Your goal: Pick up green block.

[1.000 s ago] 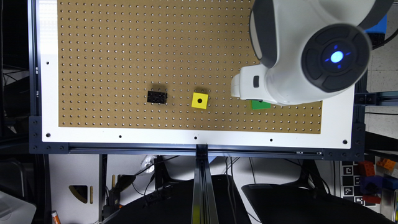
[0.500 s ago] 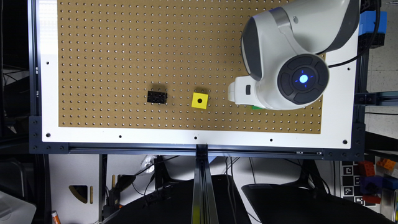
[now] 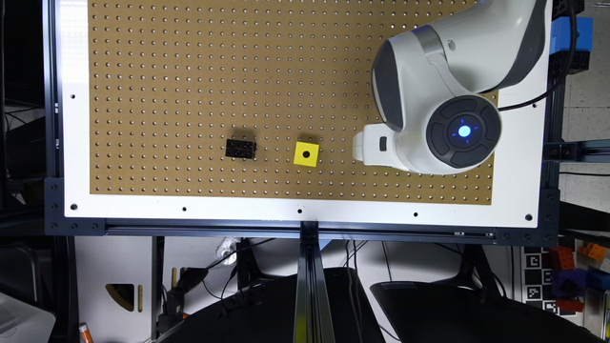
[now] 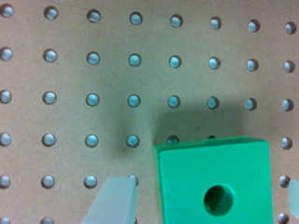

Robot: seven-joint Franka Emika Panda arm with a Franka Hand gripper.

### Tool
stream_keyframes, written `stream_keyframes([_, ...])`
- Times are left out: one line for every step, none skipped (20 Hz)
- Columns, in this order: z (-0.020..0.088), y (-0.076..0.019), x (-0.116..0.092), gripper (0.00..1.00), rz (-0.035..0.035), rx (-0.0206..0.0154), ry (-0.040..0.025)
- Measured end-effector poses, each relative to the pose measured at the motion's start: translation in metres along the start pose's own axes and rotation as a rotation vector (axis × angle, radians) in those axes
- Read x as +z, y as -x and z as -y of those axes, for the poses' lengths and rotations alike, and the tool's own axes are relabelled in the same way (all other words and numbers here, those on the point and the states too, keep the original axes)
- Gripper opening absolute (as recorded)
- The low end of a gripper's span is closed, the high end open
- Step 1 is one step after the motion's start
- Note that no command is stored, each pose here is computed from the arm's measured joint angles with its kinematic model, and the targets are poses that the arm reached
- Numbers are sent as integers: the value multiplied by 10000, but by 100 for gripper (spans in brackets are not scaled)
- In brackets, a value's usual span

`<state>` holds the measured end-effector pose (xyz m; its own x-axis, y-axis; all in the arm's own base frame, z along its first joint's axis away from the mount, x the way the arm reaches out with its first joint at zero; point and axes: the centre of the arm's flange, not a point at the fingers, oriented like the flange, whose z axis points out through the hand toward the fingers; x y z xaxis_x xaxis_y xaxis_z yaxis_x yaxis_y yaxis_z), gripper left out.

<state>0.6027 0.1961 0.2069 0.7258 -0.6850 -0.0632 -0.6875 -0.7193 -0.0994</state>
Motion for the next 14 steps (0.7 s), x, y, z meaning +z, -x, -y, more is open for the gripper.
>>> stream_keyframes([11,7,-3,100,-5,3,-11])
stream_keyframes([16,18,8,100,4,4,0])
stream_keyframes([14,27,44,100,29,7,30])
stream_keyframes([17,28,90,100,54,6,53])
stream_keyframes([23,20,128,100,75,9,63])
stream_keyframes([32,8,157,100,90,13,67])
stream_keyframes([45,-7,187,100,104,19,66])
stream_keyframes([58,-18,204,100,109,22,56])
stream_keyframes([69,-26,217,100,111,21,49])
stream_keyframes([76,-32,226,100,113,21,44])
stream_keyframes([81,-32,231,100,115,19,41])
stream_keyframes([87,-28,228,100,111,14,35])
stream_keyframes([91,-22,228,100,111,9,33])
stream_keyframes([92,-17,234,100,116,4,40])
